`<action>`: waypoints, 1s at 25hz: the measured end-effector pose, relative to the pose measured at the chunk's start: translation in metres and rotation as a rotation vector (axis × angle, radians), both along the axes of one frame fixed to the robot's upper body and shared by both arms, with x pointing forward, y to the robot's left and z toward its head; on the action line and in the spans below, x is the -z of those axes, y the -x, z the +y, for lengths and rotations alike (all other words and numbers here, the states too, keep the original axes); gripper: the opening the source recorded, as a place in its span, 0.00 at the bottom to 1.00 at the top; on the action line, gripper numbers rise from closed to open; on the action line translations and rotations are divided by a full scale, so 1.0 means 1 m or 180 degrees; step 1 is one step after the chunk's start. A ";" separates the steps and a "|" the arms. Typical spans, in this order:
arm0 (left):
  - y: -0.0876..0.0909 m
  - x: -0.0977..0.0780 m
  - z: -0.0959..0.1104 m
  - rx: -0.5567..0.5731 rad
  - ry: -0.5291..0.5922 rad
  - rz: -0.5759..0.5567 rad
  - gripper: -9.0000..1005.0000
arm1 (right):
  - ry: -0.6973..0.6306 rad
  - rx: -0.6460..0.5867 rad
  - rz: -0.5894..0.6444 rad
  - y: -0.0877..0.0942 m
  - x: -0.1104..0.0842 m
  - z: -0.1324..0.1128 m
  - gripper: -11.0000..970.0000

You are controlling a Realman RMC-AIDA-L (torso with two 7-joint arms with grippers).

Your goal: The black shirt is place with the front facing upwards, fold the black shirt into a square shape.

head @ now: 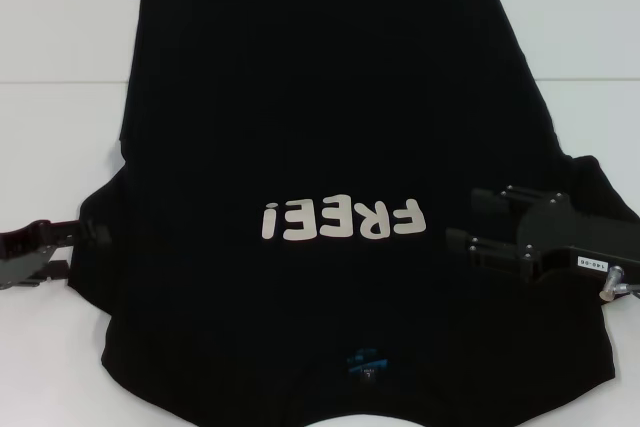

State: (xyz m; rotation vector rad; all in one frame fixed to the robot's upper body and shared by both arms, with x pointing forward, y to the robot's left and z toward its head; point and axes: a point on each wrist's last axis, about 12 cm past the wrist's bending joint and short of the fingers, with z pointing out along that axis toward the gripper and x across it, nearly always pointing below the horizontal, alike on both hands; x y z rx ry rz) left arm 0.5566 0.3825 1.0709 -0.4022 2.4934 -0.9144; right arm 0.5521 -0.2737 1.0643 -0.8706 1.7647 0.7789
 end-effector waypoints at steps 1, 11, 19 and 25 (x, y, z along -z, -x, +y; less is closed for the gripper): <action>0.000 0.000 0.000 0.0002 0.0000 0.0002 0.92 | -0.0002 -0.0001 0.0002 0.000 0.000 0.000 0.77; 0.000 0.000 -0.006 0.0055 0.0066 0.0012 0.92 | -0.0008 -0.0005 0.0007 0.000 0.000 0.000 0.77; -0.005 -0.001 -0.010 0.0112 0.0059 0.0024 0.92 | -0.0036 -0.0012 0.0025 0.001 -0.001 0.001 0.77; -0.009 -0.003 -0.010 0.0133 -0.0014 -0.0010 0.90 | -0.0042 -0.0009 0.0018 0.000 -0.001 0.000 0.77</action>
